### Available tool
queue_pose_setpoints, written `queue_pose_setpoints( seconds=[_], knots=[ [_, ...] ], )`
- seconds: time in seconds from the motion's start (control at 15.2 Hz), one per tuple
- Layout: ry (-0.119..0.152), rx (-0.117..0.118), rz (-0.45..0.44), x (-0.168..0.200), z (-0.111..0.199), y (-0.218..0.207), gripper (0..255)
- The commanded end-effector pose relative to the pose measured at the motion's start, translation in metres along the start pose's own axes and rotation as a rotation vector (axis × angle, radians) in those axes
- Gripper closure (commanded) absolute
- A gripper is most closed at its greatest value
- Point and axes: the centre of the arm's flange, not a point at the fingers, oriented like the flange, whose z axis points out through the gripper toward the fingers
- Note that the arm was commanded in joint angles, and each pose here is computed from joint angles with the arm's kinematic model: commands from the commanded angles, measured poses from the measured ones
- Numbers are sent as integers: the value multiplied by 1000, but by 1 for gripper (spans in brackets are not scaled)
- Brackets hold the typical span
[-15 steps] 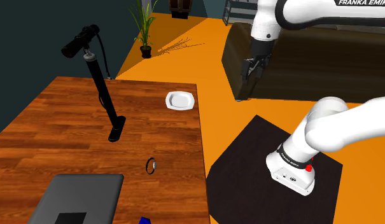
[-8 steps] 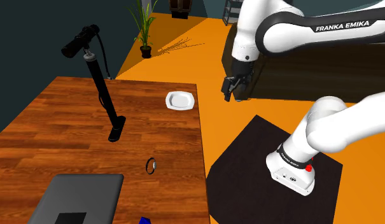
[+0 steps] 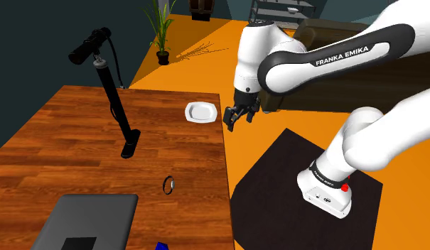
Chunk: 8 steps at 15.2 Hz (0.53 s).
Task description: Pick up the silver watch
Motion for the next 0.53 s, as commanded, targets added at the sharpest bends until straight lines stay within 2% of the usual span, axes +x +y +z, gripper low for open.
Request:
queue_pose_setpoints(
  seconds=[0.0, 0.46],
  knots=[
    [9, 6, 8, 4, 15, -21, 0],
    [33, 19, 30, 18, 68, -93, 0]
  ],
)
